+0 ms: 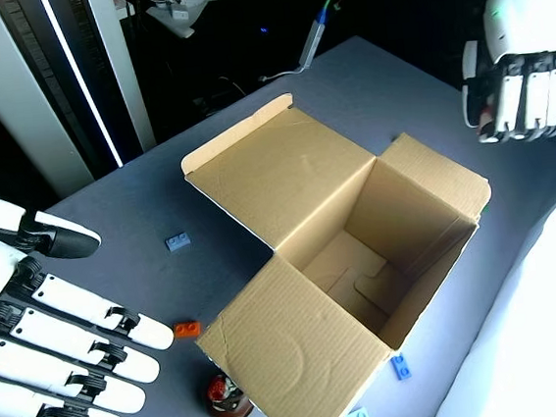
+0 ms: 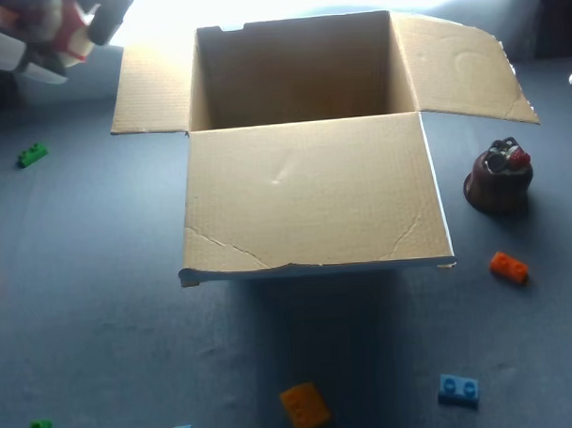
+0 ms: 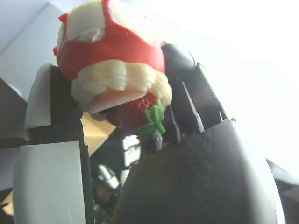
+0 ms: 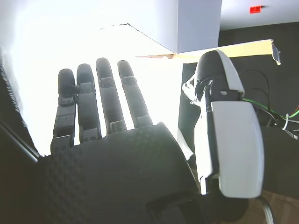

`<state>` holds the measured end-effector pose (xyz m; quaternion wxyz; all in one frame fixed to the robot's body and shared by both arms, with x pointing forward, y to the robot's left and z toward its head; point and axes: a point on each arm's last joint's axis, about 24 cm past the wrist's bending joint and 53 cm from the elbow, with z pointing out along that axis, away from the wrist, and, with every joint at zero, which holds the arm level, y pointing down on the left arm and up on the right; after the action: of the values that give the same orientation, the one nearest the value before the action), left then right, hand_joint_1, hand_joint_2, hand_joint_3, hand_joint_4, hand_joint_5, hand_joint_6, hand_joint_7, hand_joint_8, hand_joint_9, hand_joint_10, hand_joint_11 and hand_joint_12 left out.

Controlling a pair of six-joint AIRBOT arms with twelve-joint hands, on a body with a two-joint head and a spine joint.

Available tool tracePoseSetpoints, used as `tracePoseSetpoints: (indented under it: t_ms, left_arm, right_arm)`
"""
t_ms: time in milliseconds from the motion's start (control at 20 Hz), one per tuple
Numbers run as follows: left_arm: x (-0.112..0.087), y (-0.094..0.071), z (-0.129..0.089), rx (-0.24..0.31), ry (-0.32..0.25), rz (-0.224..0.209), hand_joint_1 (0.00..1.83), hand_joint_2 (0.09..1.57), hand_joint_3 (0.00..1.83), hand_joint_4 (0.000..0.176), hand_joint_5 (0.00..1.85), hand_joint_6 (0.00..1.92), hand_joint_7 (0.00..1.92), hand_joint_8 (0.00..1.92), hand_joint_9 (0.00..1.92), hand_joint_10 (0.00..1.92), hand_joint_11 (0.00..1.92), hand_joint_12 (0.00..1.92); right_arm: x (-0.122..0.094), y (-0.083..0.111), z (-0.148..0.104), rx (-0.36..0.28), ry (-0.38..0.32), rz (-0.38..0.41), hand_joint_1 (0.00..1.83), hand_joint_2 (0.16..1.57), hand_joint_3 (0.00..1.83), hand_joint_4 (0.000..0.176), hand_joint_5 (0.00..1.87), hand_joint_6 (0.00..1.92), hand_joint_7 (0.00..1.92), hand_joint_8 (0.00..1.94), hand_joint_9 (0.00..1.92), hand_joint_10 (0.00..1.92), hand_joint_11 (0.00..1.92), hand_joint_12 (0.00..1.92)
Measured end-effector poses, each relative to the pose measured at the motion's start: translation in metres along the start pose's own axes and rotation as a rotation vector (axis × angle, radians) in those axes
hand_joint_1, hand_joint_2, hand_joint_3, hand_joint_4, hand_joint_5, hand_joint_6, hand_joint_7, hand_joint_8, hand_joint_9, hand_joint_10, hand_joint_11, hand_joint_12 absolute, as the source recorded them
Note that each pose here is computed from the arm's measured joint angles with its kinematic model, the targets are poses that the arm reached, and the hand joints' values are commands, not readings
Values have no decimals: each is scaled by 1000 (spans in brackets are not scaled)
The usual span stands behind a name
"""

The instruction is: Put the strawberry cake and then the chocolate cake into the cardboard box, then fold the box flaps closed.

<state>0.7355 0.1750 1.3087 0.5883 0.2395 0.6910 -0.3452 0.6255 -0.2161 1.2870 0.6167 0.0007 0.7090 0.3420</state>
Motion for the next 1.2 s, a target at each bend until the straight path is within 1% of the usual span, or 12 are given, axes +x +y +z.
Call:
tracePoseSetpoints:
  t_ms: [100, 250, 300, 500, 600, 650, 850, 900, 1050, 1100, 1150, 1200]
  left_arm:
    - [-4, -8, 7, 24, -5, -4, 1304, 1299, 12, 0, 632, 1351, 535, 1697, 642, 1752, 515, 1921]
    - [-14, -25, 18, 68, -16, -4, 1335, 1287, 5, 0, 628, 1299, 559, 1672, 647, 1720, 517, 1921]
    - [-15, -32, 24, 85, -11, 2, 1430, 1273, 1, 0, 552, 1212, 559, 1598, 640, 1690, 505, 1921]
    - [-7, -59, 40, 160, 32, -6, 1459, 1253, 0, 0, 577, 1096, 589, 1543, 667, 1628, 484, 1917]
    - [-1, -75, 47, 200, 59, 7, 1457, 1259, 0, 0, 554, 1156, 580, 1566, 651, 1652, 461, 1918]
    - [5, -128, 82, 298, 96, 74, 1455, 1273, 3, 0, 546, 1176, 568, 1574, 620, 1717, 467, 1921]
    - [8, -144, 95, 324, 107, 93, 1449, 1297, 16, 0, 479, 1355, 520, 1648, 570, 1784, 475, 1921]
    - [9, -149, 98, 335, 111, 97, 1319, 1326, 23, 0, 549, 1433, 506, 1746, 559, 1841, 473, 1921]
    - [18, -159, 106, 352, 131, 106, 1293, 1336, 19, 0, 576, 1413, 501, 1785, 557, 1883, 532, 1921]
    - [26, -161, 109, 357, 149, 111, 1413, 1315, 30, 0, 504, 1368, 494, 1708, 538, 1845, 497, 1921]
    - [33, -162, 111, 358, 164, 124, 1438, 1310, 32, 0, 484, 1354, 488, 1689, 541, 1833, 467, 1921]
    - [39, -162, 112, 361, 176, 132, 1443, 1310, 33, 0, 471, 1351, 486, 1683, 542, 1833, 462, 1921]
  right_arm:
    - [1, 0, 0, 1, 2, 1, 100, 1117, 0, 0, 149, 2, 170, 6, 177, 7, 0, 612]
    - [1, 0, 0, 0, 2, 1, 97, 1110, 0, 0, 129, 5, 170, 3, 171, 2, 0, 574]
    - [1, 0, 0, 0, 2, 1, 114, 1102, 0, 0, 136, 6, 174, 4, 172, 3, 0, 578]
    - [1, 0, 0, 2, 2, 4, 107, 1116, 6, 0, 128, 1, 179, 1, 173, 1, 0, 559]
    - [-2, -5, 0, 20, -8, 75, 103, 1135, 5, 0, 142, 3, 165, 1, 160, 1, 0, 501]
    - [-10, -18, 2, 45, -33, 133, 141, 1154, 1, 0, 156, 2, 202, 2, 179, 1, 0, 362]
    - [-8, -16, 4, 38, -29, 114, 101, 1157, 1, 0, 145, 2, 231, 7, 220, 12, 0, 396]
    - [-8, -15, 4, 36, -29, 113, 83, 1157, 1, 0, 146, 2, 243, 9, 235, 15, 0, 407]
    - [-12, -21, 4, 46, -37, 110, 100, 1158, 1, 0, 131, 0, 203, 1, 182, 0, 0, 317]
    - [-13, -23, 4, 50, -40, 109, 121, 1149, 0, 0, 153, 6, 207, 2, 182, 2, 0, 340]
    - [-15, -25, 4, 54, -43, 109, 142, 1142, 0, 0, 182, 8, 253, 7, 247, 15, 0, 489]
    - [-15, -26, 4, 55, -43, 109, 141, 1144, 0, 0, 178, 3, 255, 4, 243, 8, 0, 498]
